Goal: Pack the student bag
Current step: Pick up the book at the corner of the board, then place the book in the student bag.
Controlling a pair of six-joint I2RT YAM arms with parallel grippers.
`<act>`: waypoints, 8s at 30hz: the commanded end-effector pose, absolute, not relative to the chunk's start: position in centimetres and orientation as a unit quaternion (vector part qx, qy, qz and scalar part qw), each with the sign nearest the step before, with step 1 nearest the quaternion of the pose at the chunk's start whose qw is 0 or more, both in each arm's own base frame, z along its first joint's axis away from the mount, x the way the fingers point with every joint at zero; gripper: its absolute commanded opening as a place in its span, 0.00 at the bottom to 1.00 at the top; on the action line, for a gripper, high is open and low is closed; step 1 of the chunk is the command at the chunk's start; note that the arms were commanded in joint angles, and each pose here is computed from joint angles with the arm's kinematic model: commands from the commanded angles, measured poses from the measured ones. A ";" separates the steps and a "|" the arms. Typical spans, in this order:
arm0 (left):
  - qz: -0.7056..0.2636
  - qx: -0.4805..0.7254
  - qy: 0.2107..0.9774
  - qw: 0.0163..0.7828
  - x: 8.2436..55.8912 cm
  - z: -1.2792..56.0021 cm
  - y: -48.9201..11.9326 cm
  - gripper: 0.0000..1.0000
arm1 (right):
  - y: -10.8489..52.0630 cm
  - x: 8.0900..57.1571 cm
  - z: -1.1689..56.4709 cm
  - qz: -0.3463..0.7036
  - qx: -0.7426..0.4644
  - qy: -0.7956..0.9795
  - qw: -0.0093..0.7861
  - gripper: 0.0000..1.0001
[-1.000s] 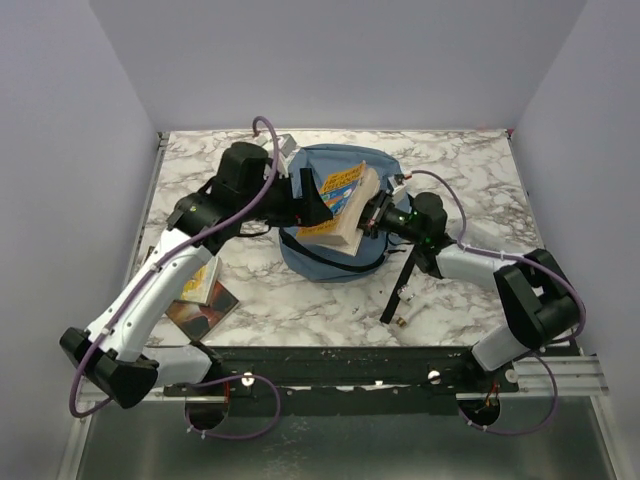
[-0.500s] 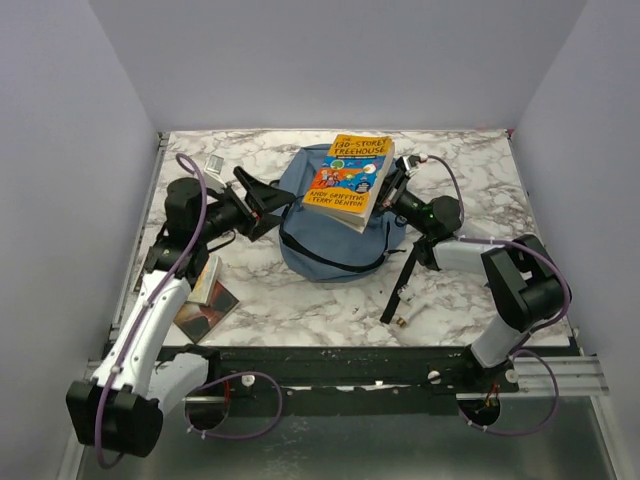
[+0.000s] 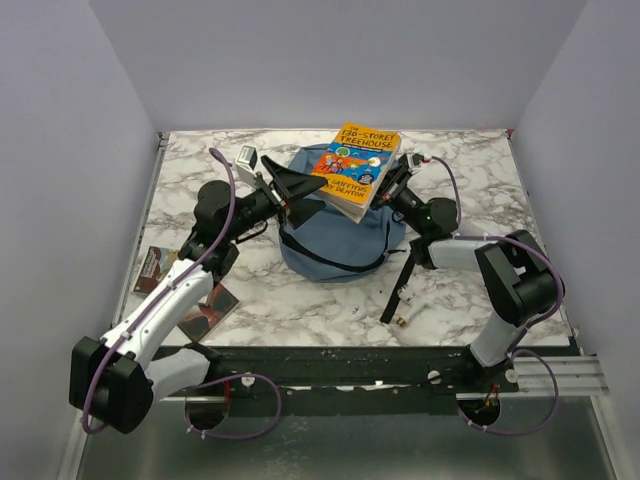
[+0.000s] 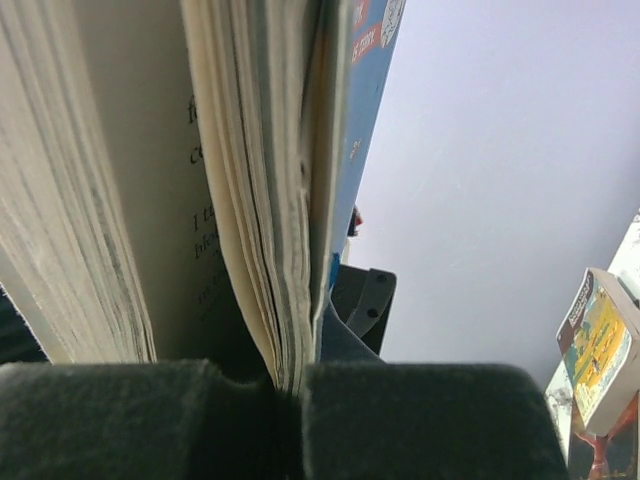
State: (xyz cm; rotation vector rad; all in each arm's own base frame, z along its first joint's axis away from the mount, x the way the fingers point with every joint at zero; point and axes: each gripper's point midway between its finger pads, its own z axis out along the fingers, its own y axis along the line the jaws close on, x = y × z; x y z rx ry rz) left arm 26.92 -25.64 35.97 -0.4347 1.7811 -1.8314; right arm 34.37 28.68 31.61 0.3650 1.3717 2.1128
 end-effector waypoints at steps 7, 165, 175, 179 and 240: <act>-0.709 -0.105 0.634 0.291 29.1 37.8 -27.4 0.67 | 26.9 32.1 36.6 0.819 0.104 0.447 0.345 0.01; -0.189 -0.189 0.831 0.487 25.2 27.0 -7.7 0.00 | 31.8 34.0 13.9 -0.139 -0.323 0.838 0.416 0.73; -0.194 -0.183 0.833 0.485 25.1 26.8 -7.9 0.00 | 27.2 33.3 10.3 -0.234 -0.345 0.818 0.397 0.77; -0.198 -0.183 0.834 0.481 25.2 26.7 -8.1 0.00 | 25.4 33.5 9.6 -0.269 -0.334 0.804 0.412 0.77; -0.501 -0.349 0.685 0.397 37.3 21.6 -18.6 0.00 | 42.0 35.4 34.3 0.504 -0.049 0.811 0.295 0.01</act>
